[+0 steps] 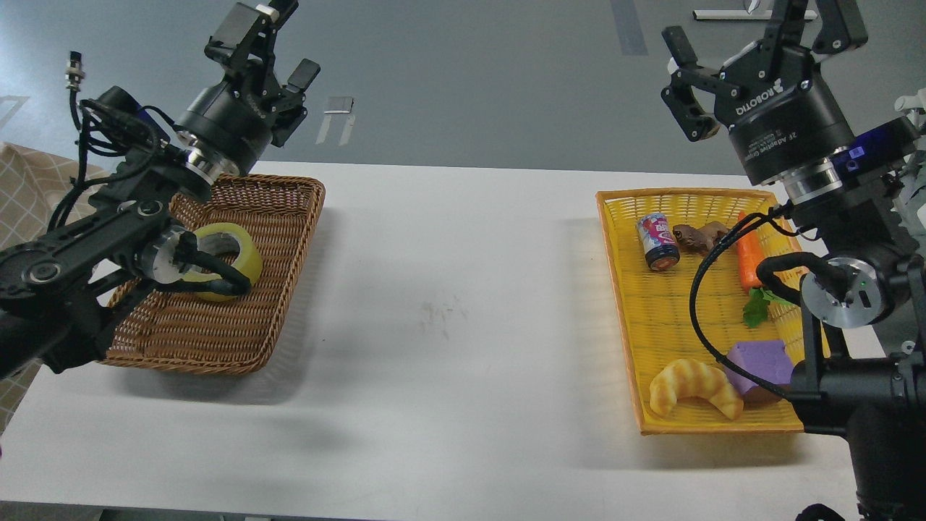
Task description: Place and transfer tape with both arms
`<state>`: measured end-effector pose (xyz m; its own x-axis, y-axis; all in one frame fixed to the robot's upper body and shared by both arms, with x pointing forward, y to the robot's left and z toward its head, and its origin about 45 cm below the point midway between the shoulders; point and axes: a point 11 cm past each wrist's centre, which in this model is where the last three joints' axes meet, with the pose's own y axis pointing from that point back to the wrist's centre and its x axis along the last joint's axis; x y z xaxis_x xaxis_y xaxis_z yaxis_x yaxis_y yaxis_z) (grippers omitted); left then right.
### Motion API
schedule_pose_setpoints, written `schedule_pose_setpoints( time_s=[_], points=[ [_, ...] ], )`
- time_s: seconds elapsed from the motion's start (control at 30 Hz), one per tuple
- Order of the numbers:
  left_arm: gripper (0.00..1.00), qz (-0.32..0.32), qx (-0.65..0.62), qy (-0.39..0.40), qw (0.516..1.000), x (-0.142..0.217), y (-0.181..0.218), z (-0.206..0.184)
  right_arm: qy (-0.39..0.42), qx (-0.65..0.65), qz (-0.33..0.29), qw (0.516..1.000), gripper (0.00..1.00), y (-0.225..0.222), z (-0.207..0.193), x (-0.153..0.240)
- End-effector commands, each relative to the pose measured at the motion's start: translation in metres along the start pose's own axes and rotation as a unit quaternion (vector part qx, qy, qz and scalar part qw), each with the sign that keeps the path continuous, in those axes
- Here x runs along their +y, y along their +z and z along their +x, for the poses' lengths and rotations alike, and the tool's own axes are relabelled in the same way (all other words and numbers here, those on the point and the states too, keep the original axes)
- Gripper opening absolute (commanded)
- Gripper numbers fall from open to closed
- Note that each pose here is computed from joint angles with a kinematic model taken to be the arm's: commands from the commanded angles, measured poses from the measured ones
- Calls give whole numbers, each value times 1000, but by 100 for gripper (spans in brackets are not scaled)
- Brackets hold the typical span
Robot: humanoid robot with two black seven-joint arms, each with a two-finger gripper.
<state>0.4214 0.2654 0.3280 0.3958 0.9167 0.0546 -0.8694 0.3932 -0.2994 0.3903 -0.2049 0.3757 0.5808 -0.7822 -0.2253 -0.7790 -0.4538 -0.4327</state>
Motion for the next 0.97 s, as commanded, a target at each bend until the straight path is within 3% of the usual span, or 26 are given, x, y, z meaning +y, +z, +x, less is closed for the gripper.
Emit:
schedule_pose_setpoints(
  time_s=[0.0, 0.23, 0.4, 0.6, 0.93],
  points=[
    [99, -37, 41, 7, 998, -14, 13, -11, -14, 3, -5, 1000, 100, 1, -5, -17],
    [99, -80, 125, -97, 984, -39, 51, -41, -19, 10, -7, 1000, 100, -5, -3, -37],
    [99, -125, 235, -54, 962, -47, 75, -22, -24, 17, -8, 1000, 100, -6, -6, -42],
    [99, -92, 293, -27, 951, -36, 47, -22, -24, 12, -9, 1000, 100, -1, -8, -36],
    [99, -94, 336, -7, 937, -10, 21, -27, -23, 12, -9, 1000, 100, 0, -7, -38]
  ],
)
